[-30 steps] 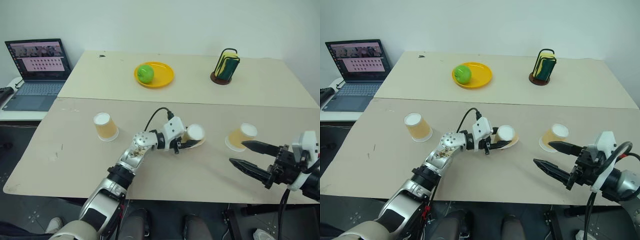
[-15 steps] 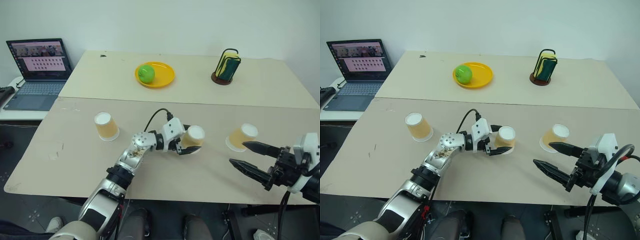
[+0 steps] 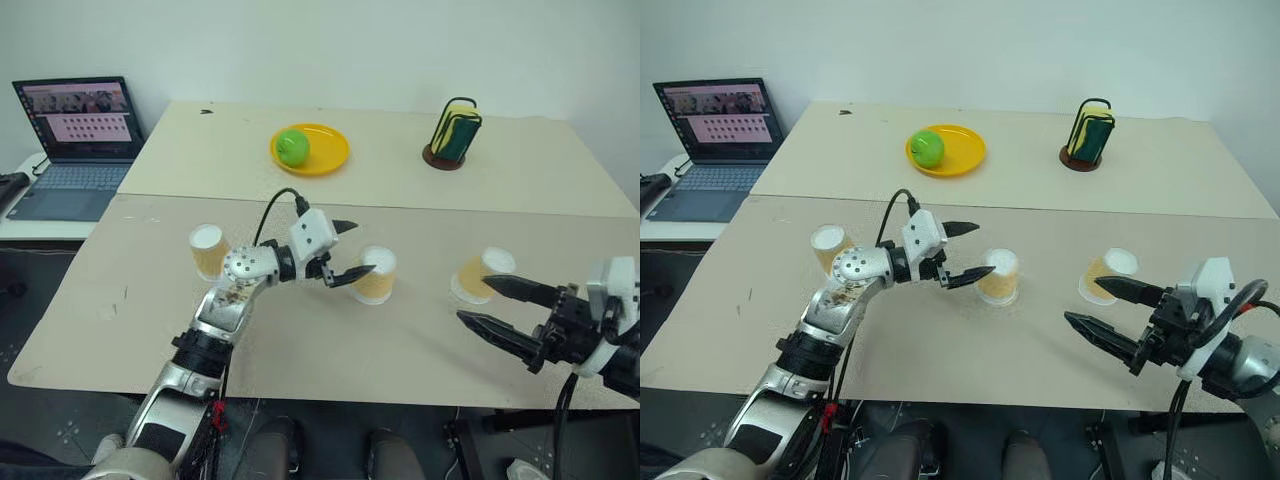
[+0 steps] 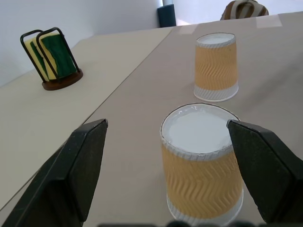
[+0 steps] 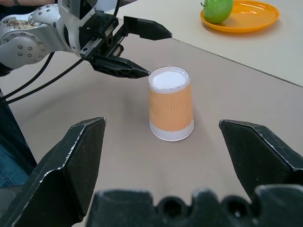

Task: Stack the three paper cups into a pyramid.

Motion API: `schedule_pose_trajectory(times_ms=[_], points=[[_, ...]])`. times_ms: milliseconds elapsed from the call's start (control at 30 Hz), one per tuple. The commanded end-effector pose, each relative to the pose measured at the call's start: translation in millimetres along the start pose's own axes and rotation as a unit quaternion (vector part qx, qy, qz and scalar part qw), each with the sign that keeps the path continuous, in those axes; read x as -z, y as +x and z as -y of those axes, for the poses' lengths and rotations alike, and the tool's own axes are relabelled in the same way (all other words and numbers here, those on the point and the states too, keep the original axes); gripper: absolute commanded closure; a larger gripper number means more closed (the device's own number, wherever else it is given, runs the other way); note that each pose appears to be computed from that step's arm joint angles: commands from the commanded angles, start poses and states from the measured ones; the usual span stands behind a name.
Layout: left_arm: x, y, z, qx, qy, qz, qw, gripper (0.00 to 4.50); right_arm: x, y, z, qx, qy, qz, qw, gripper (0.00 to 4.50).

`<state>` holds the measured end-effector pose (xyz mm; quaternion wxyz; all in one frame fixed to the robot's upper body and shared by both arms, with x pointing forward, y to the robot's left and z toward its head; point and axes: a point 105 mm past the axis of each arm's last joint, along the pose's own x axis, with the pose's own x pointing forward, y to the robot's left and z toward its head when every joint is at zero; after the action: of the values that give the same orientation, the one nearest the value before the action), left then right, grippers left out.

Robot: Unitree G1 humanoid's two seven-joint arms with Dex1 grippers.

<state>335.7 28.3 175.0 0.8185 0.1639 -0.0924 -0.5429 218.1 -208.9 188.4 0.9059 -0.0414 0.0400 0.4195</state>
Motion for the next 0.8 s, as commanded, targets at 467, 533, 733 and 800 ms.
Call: schedule_pose_trajectory(times_ms=[467, 533, 733, 800], points=[[-40, -124, -96, -0.436, 0.054, 0.017, 0.898, 0.21, -6, 10, 9, -0.037, -0.016, 0.004, 0.999, 0.0], [-33, -151, -97, -0.487, 0.057, -0.004, 0.872, 0.21, -5, 14, 10, -0.048, -0.013, 0.002, 0.999, 0.0], [-8, -180, -76, -0.524, 0.016, -0.038, 0.85, 0.21, -5, 22, 11, -0.068, -0.012, 0.003, 0.998, 0.0], [3, -185, -65, -0.523, 0.003, -0.051, 0.851, 0.21, -5, 24, 10, -0.076, -0.011, 0.003, 0.997, 0.0]])
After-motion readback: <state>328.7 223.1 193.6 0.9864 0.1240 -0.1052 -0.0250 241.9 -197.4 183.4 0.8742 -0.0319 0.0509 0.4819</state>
